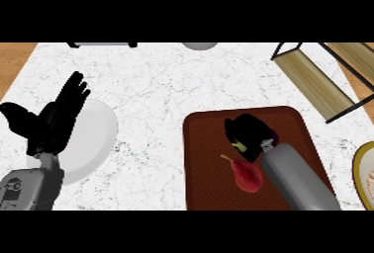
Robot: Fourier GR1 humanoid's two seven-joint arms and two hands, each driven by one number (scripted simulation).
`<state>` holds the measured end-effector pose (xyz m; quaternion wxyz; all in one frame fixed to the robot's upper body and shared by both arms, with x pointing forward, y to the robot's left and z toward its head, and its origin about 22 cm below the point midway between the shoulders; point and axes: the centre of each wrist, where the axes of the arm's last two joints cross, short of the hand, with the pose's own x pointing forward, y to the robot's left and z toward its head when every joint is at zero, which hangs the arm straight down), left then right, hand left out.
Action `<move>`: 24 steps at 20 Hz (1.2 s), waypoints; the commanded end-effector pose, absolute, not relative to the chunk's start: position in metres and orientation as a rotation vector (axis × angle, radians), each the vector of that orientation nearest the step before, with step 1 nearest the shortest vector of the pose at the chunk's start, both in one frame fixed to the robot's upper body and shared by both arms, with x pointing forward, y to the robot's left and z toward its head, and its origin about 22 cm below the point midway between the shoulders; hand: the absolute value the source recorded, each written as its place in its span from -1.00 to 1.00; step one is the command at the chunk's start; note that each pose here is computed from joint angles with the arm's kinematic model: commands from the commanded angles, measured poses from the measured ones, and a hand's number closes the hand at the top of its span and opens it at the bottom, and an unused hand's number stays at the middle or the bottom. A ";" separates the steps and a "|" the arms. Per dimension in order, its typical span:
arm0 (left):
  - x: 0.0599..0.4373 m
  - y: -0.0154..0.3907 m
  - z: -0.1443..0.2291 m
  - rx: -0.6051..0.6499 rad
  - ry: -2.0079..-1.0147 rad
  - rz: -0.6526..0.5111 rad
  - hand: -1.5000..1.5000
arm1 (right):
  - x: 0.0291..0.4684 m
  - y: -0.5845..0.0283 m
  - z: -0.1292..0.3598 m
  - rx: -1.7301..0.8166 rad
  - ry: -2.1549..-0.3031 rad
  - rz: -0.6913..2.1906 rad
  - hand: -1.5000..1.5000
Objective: Pick the eggplant from the tray and place it in the tiered shelf
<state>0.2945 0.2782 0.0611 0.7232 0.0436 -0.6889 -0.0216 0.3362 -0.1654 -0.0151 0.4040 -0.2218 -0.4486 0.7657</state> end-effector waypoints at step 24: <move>0.309 0.299 0.065 0.105 -1.509 -0.022 0.00 | 0.245 -0.166 0.226 -0.720 -1.722 0.536 1.00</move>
